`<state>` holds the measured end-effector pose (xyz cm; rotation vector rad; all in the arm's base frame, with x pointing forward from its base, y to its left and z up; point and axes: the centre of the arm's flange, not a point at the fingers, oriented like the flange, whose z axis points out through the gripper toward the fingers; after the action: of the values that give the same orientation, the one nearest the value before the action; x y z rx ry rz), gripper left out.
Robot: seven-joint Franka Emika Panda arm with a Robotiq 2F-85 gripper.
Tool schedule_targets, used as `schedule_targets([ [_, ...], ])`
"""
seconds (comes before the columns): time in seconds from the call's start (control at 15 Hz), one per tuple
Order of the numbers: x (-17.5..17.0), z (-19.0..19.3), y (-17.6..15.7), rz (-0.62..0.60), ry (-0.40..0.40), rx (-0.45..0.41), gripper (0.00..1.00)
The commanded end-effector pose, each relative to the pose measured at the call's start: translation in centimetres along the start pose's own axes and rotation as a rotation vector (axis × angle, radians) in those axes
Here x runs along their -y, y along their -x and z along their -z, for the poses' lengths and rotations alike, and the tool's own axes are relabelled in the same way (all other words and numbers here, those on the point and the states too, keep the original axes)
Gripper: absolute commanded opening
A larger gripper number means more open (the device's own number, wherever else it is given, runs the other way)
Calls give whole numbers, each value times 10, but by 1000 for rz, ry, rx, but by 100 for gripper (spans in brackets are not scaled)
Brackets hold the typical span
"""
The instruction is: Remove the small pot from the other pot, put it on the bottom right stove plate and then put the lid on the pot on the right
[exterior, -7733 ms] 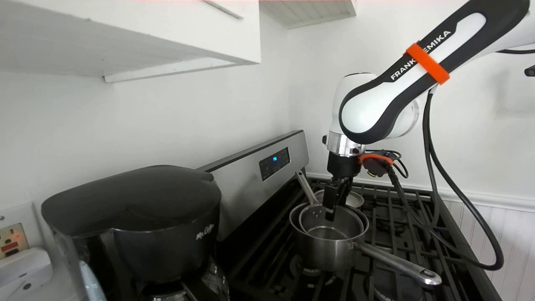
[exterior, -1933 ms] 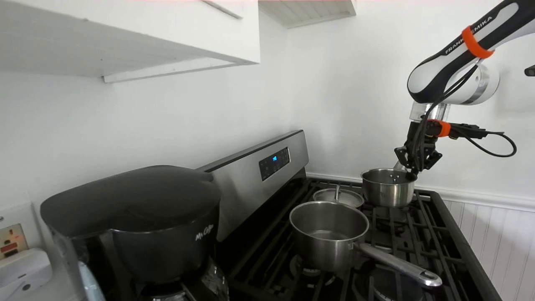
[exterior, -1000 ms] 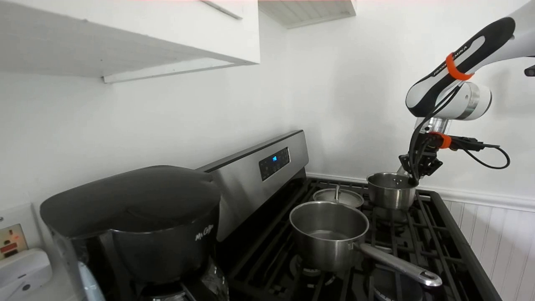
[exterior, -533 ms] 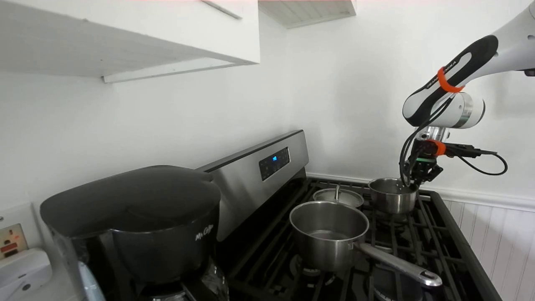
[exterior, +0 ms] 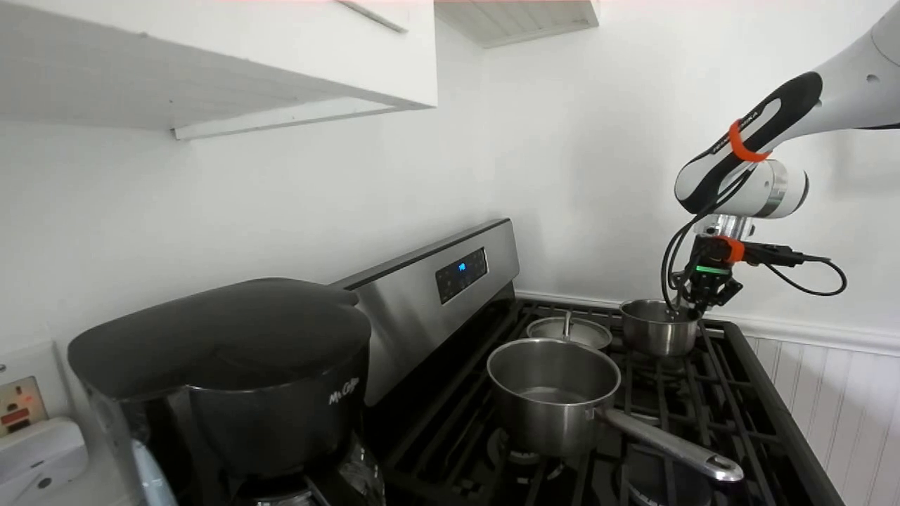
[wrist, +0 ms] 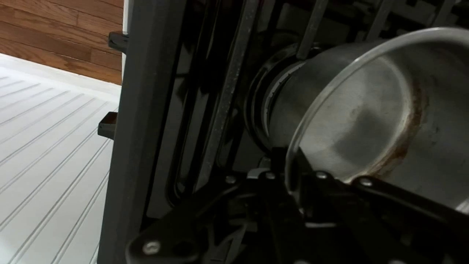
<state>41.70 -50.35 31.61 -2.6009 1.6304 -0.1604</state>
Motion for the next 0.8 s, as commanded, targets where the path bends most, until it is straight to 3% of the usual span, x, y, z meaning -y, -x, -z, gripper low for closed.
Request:
schedule_targets([
  [0.0, 1, -7, -17, -23, 17, 24, 35],
  [0.07, 1, -8, -19, -29, 24, 25, 40],
  [0.2, 1, -12, -21, -43, 33, 22, 42],
  [0.27, 2, -11, -22, -53, 31, 20, 61],
  [0.33, 4, -10, -22, -60, 28, 19, 69],
  [0.6, 18, 15, -12, -58, 25, -11, 95],
  [0.73, 32, 31, -6, -38, 40, -22, 100],
])
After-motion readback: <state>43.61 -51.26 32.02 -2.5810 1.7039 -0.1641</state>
